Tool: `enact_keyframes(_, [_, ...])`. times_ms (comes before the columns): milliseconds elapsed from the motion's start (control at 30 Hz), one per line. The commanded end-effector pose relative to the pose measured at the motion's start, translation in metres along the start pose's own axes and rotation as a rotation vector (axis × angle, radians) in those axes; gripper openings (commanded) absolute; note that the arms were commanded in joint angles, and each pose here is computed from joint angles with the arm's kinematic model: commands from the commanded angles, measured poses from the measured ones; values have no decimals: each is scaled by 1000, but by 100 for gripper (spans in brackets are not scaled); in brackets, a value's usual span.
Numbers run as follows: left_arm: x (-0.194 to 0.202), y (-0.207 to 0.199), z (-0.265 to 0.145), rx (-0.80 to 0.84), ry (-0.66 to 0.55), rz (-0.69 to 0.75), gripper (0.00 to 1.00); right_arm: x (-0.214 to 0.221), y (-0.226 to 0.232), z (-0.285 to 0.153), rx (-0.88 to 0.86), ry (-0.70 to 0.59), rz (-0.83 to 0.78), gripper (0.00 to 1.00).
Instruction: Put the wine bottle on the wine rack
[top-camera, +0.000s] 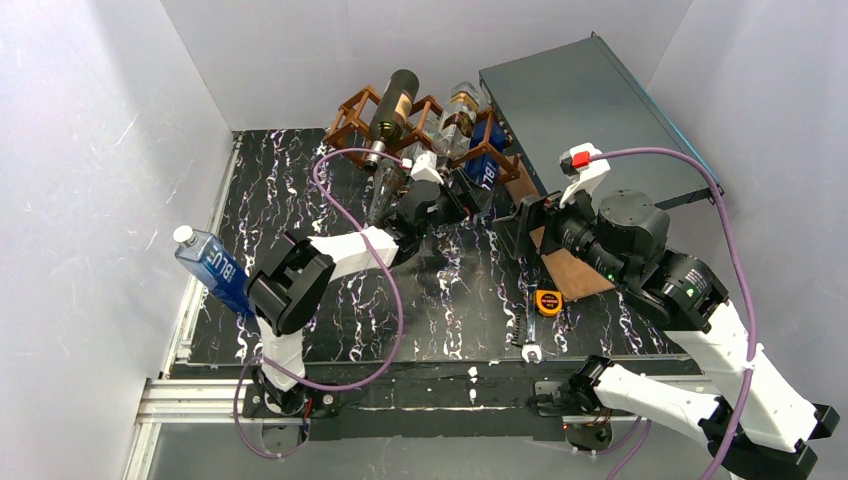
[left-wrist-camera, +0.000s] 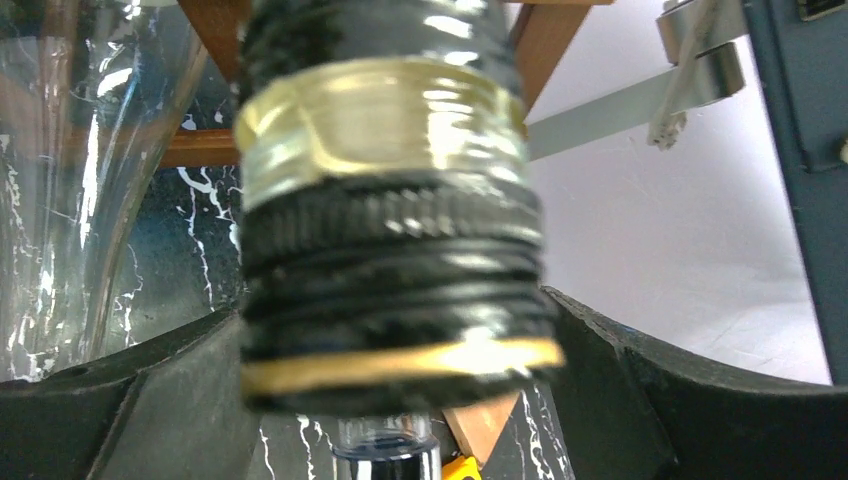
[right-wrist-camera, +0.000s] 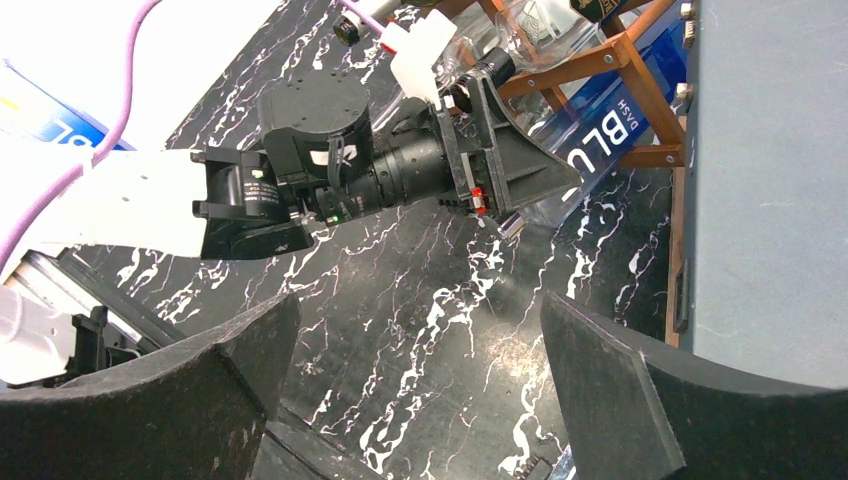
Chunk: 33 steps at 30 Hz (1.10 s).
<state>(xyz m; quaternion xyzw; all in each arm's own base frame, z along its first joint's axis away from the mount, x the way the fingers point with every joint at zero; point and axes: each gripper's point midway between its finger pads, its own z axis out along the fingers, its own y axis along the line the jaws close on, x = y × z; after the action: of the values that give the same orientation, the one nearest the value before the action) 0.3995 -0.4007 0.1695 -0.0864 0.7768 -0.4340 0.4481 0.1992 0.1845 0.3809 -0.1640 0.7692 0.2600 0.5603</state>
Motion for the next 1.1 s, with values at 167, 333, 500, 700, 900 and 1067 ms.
enact_keyframes(167, [-21, -34, -29, 104, -34, -27, 95, -22, 8, -6, -34, -71, 27, 100])
enact_keyframes(333, [-11, -28, -37, 102, -1, -25, 96, -21, 9, -5, -37, -71, 29, 100])
enact_keyframes(500, [-3, -25, -46, 99, 19, 9, 93, -20, 10, -3, -44, -67, 32, 100])
enact_keyframes(700, [14, -20, -49, 78, 65, 42, 80, -20, 10, -3, -44, -71, 36, 100])
enact_keyframes(900, [17, -18, -47, 70, 77, 54, 52, -21, 10, -5, -44, -73, 38, 100])
enact_keyframes(1067, [12, -20, -42, 58, 62, 52, 36, -20, 10, -4, -46, -71, 41, 100])
